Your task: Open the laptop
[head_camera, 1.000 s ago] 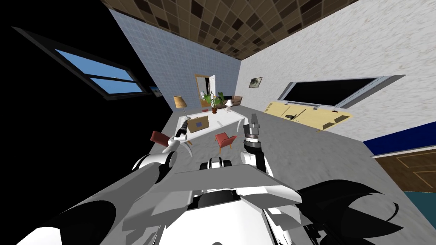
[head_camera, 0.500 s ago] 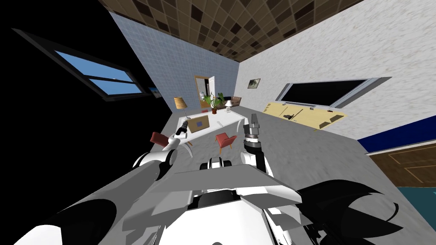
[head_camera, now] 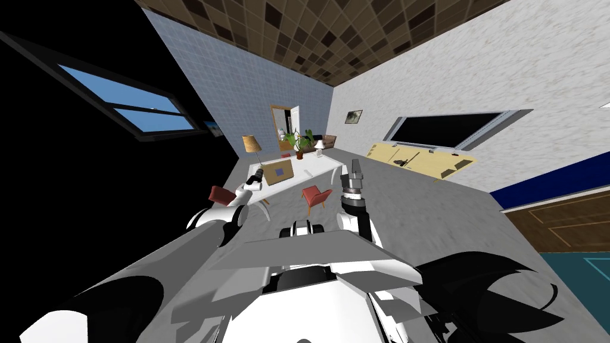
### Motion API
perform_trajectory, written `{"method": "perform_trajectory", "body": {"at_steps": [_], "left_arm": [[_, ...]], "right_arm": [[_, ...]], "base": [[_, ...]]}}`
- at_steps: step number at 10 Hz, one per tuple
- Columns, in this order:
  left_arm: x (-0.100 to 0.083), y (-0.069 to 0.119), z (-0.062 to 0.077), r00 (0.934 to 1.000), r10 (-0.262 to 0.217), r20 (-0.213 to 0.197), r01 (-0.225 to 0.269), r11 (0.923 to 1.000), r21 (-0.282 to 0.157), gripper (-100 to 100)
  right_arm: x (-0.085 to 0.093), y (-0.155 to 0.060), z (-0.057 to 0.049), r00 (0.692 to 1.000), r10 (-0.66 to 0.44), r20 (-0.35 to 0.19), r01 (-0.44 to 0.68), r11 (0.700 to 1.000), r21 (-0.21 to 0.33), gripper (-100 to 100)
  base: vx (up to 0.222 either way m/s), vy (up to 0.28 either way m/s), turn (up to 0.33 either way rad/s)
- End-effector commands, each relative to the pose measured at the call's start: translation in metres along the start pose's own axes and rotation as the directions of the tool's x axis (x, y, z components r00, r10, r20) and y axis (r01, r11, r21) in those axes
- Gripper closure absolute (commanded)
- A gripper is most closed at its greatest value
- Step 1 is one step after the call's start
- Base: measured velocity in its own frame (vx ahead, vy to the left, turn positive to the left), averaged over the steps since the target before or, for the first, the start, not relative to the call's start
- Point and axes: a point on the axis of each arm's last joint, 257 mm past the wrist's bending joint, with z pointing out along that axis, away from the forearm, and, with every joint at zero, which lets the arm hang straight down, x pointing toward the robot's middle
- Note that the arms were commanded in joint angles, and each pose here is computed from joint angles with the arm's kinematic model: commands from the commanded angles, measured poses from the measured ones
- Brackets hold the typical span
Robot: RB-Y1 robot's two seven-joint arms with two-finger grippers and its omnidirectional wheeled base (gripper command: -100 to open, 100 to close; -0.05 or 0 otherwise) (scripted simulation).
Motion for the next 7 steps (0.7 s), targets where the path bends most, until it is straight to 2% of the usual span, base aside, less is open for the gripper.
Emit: {"method": "perform_trajectory", "body": {"at_steps": [1,4,7], "left_arm": [[0.0036,-0.0017,0.0059,0.9997,-0.017,-0.017,0.016,0.9985,-0.052,100],[0.0057,0.0026,0.0084,0.9992,-0.028,-0.029,0.025,0.9939,-0.107,100],[0.0063,-0.0025,0.013,0.9979,-0.05,-0.041,0.043,0.9852,-0.166,100]], "right_arm": [[0.0,0.0,0.0,1.0,0.0,0.0,0.0,1.0,0.0,0],[0.0,0.0,0.0,1.0,0.0,0.0,0.0,1.0,0.0,0],[0.0,0.0,0.0,1.0,0.0,0.0,0.0,1.0,0.0,0]], "base": [[0.0,0.047,-0.054],[0.003,0.051,-0.04],[0.0,0.047,-0.043]]}}
